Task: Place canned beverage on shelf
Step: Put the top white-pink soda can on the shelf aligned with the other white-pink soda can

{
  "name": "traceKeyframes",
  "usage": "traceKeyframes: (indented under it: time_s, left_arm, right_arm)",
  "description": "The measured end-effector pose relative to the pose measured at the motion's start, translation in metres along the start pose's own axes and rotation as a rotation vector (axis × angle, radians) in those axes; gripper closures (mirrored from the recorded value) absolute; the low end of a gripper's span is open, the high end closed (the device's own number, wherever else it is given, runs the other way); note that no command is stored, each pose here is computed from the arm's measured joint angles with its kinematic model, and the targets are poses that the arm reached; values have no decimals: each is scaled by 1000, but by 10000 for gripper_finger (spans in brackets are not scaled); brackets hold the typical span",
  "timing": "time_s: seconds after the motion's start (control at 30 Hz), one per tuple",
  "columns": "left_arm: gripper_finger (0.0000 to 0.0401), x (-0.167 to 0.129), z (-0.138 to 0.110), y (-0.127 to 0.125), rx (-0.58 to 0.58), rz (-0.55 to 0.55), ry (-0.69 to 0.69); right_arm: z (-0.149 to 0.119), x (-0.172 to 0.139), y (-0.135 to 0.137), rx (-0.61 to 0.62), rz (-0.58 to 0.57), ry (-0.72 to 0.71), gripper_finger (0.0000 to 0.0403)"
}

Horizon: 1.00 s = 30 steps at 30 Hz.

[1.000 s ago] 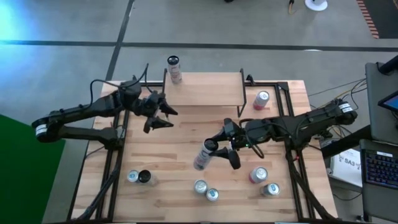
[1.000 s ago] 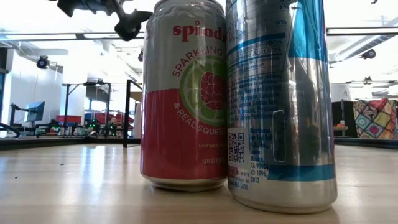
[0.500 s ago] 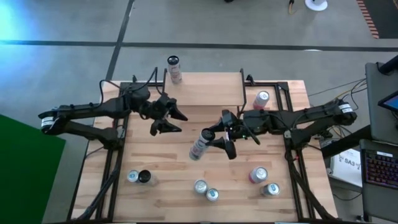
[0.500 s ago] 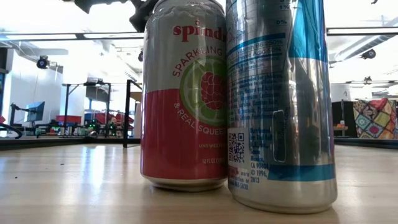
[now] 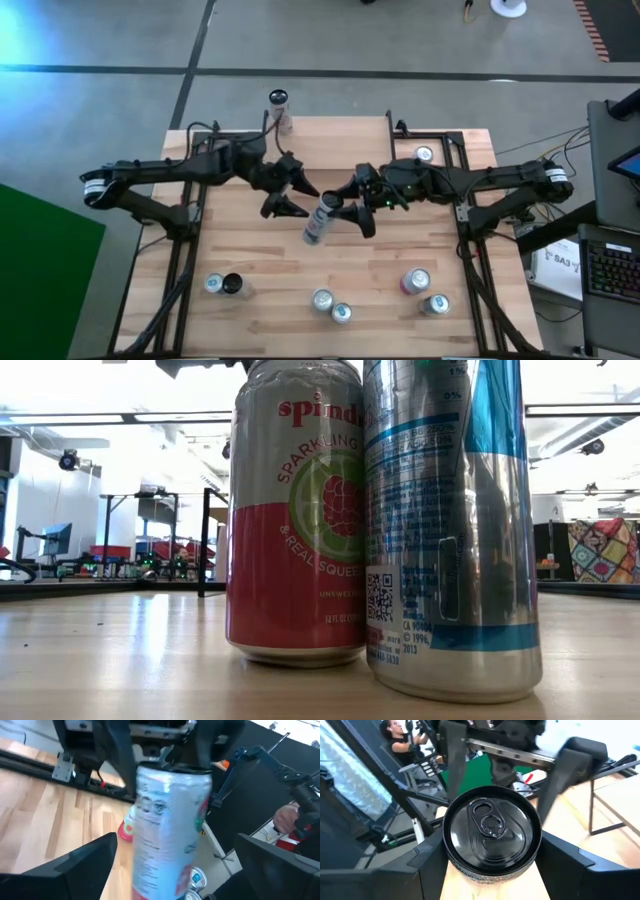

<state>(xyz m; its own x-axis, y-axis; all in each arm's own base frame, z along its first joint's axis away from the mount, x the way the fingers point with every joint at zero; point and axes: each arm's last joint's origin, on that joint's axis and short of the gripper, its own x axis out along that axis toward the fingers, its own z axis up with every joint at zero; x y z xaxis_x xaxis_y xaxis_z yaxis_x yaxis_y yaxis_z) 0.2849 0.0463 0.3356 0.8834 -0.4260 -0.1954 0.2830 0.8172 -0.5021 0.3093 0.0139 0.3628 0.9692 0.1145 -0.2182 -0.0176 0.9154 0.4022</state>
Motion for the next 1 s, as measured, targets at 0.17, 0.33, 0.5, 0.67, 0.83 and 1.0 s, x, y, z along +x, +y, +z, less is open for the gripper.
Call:
traceKeyframes:
  time_s: [0.17, 0.33, 0.5, 0.67, 0.83, 1.0]
  left_arm:
    - [12, 9, 6, 4, -9, -10, 17]
    - [12, 18, 7, 3, -7, -27, 33]
    - [12, 30, 6, 1, -9, -45, 55]
    - [21, 37, 10, 2, -3, -55, 57]
    - [64, 42, 7, 6, -30, -47, 70]
    - [111, 44, 8, 7, -38, -47, 69]
  right_arm:
    - [1, 0, -1, -4, 15, 5, 156]
    - [2, 0, -3, -4, 8, -2, 156]
    - [4, -1, -8, 6, -4, -11, 156]
    - [6, -1, -8, 4, 10, -20, 156]
    - [9, -2, -7, -3, 41, -44, 156]
    - [8, -2, -7, -5, 40, -30, 156]
